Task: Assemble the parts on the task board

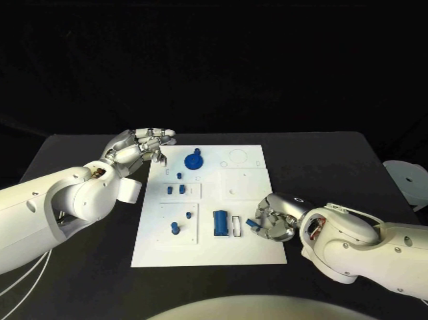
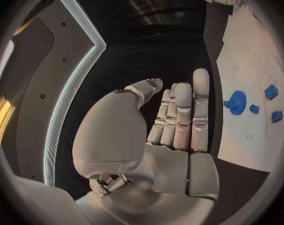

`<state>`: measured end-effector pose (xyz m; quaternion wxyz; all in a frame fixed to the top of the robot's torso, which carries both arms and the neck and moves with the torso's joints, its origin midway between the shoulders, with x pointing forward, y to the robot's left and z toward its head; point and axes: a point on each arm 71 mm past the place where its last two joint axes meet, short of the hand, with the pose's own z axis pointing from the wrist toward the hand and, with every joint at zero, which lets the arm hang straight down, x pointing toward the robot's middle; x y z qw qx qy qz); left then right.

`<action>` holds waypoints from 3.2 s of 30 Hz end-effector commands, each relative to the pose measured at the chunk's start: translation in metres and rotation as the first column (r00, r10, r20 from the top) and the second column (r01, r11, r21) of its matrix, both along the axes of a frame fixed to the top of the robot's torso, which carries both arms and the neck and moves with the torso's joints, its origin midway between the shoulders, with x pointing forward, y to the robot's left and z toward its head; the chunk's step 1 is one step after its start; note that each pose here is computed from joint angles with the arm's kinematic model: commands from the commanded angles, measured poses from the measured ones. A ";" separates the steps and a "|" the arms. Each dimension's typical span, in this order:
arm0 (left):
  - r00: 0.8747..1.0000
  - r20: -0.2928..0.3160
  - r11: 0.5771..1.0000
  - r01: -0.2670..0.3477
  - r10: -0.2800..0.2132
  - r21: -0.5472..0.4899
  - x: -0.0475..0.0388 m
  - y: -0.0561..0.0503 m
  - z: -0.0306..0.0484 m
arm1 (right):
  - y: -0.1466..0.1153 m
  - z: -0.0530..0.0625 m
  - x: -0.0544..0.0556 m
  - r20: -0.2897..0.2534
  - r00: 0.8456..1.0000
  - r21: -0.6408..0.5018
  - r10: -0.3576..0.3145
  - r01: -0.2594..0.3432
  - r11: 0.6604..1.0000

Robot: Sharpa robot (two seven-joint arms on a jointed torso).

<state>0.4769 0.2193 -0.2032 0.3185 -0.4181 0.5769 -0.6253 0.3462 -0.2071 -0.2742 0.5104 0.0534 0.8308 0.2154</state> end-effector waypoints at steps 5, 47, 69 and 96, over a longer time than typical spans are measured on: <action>1.000 0.004 1.000 0.020 -0.020 -0.007 -0.0010 -0.003 0.0010 | 0.006 0.000 -0.001 -0.081 0.995 0.103 -0.060 0.068 0.992; 0.999 0.005 0.999 0.033 -0.033 -0.007 -0.0020 -0.005 0.0014 | 0.033 -0.011 0.005 -0.187 0.982 0.163 -0.024 0.055 0.985; 0.999 0.006 0.999 0.035 -0.035 0.000 -0.0020 -0.005 0.0012 | 0.033 -0.009 0.006 -0.148 0.989 0.174 -0.015 0.041 0.984; 0.999 0.009 0.999 0.036 -0.036 0.006 -0.0013 -0.005 0.0008 | 0.025 -0.010 0.004 -0.146 0.988 0.151 0.048 -0.025 0.988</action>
